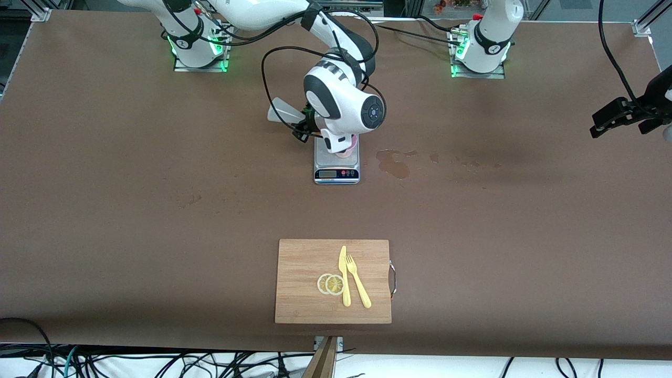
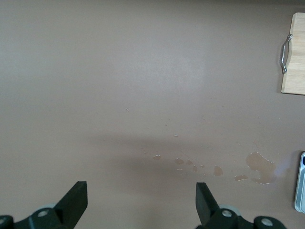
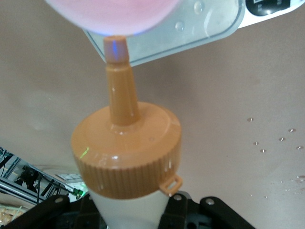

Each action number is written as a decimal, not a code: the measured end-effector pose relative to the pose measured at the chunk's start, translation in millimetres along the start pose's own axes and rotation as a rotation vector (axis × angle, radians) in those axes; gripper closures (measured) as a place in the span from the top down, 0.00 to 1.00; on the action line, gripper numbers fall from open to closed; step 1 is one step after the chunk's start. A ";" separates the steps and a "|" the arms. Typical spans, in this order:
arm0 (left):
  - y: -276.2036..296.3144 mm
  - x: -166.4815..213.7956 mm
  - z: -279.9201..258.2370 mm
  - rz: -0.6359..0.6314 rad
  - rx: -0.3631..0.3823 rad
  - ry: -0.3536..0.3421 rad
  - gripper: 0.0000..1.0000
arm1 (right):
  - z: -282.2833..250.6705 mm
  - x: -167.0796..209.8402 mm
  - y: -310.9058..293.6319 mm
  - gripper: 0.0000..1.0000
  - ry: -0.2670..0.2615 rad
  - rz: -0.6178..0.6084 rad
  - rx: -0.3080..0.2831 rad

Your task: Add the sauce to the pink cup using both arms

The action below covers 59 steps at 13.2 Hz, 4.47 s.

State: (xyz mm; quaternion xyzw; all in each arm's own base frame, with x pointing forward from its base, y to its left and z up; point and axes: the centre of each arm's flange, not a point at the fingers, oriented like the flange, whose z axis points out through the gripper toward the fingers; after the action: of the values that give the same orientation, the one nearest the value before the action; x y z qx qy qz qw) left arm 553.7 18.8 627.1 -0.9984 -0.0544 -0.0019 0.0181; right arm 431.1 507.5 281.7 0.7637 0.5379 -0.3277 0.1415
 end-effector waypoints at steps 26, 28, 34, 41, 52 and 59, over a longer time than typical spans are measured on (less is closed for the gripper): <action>-1.4 0.1 0.1 -0.002 0.000 0.000 1.00 | 6.0 8.4 -22.9 0.35 -0.066 -0.023 -0.024; -1.4 0.0 0.1 -0.002 0.000 -0.001 1.00 | -1.0 4.0 -16.4 0.35 -0.049 -0.012 -0.025; -1.1 -0.2 0.2 -0.002 0.000 -0.003 1.00 | -82.3 -137.8 94.8 0.35 0.248 -0.008 0.106; -1.6 -0.9 0.7 -0.003 0.001 -0.009 1.00 | -47.5 -360.8 256.6 0.35 0.683 -0.113 0.211; -2.0 -0.9 0.8 -0.004 0.001 -0.010 1.00 | 217.5 -451.3 404.7 0.35 1.374 -0.404 0.168; -2.2 -1.0 0.8 -0.004 0.001 -0.010 1.00 | 370.9 -369.0 429.4 0.35 1.647 -0.461 0.135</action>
State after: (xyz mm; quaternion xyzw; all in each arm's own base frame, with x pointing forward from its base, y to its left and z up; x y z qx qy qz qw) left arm 552.5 20.9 626.4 -0.9982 -0.0564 0.0032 0.0182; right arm 618.3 -136.2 187.6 0.6365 0.5904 0.2796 -0.4100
